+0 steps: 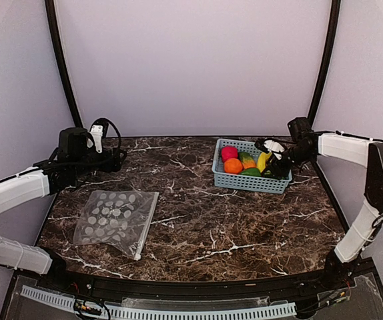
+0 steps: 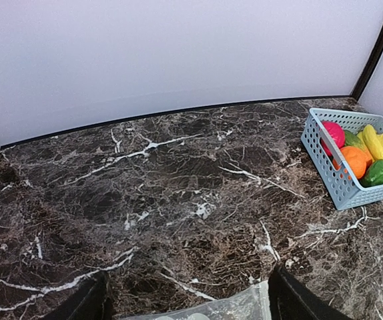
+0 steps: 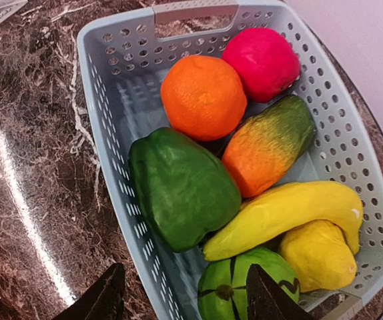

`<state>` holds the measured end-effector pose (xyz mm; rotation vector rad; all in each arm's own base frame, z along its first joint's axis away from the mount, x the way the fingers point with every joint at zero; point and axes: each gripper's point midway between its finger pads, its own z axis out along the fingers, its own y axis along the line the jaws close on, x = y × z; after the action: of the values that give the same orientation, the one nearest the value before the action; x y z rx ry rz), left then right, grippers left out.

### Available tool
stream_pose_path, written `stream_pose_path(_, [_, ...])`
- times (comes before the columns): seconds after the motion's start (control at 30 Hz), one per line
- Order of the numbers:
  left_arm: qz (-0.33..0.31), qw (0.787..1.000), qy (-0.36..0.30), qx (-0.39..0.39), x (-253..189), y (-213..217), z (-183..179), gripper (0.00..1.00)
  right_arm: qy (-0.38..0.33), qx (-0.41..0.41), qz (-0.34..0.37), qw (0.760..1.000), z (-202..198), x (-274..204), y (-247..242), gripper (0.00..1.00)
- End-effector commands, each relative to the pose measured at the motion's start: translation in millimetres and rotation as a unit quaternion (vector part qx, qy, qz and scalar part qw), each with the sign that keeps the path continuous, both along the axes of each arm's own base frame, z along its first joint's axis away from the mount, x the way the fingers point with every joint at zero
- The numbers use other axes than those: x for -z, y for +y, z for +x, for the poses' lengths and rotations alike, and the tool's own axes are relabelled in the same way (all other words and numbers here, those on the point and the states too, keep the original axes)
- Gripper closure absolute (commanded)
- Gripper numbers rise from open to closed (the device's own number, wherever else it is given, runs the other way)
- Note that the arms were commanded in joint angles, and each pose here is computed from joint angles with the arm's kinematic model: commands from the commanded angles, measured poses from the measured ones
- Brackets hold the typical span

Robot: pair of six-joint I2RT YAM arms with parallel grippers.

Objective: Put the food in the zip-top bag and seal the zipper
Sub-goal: Adjust the bin at the center of the board.

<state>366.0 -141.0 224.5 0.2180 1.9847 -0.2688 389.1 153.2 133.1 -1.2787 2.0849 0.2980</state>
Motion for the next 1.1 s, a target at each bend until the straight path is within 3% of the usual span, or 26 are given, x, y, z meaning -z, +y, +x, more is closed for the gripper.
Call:
stream_pose_path(0.0, [-0.020, 1.000, 0.008, 0.017, -5.0, -8.0, -4.2, 0.21, 0.039, -0.010, -0.023, 0.999, -1.2, 14.9, 2.1, 0.41])
stream_pose_path(0.3, [-0.026, 0.999, 0.013, 0.028, -5.4, -14.1, -5.8, 0.21, 0.089, -0.026, -0.063, 0.994, -34.8, 44.8, 0.5, 0.50])
stream_pose_path(0.53, [-0.027, 0.999, 0.014, 0.026, -5.3, -13.6, -5.7, 0.22, 0.154, -0.114, -0.094, 0.977, -114.2, 64.0, 30.9, 0.53])
stream_pose_path(0.67, [-0.027, 0.999, 0.016, 0.027, -4.1, -14.2, -5.3, 0.22, 0.209, -0.176, -0.039, 0.961, -160.5, 37.5, 66.2, 0.46])
stream_pose_path(0.87, [-0.029, 0.999, 0.024, 0.029, 0.4, -16.0, -4.6, 0.22, 0.164, -0.099, -0.039, 0.981, -105.8, 11.4, 57.9, 0.44])
stream_pose_path(1.07, [-0.029, 0.998, 0.032, 0.043, 2.7, -22.5, -6.4, 0.23, 0.107, 0.091, -0.002, 0.990, -3.3, -6.4, 12.6, 0.50])
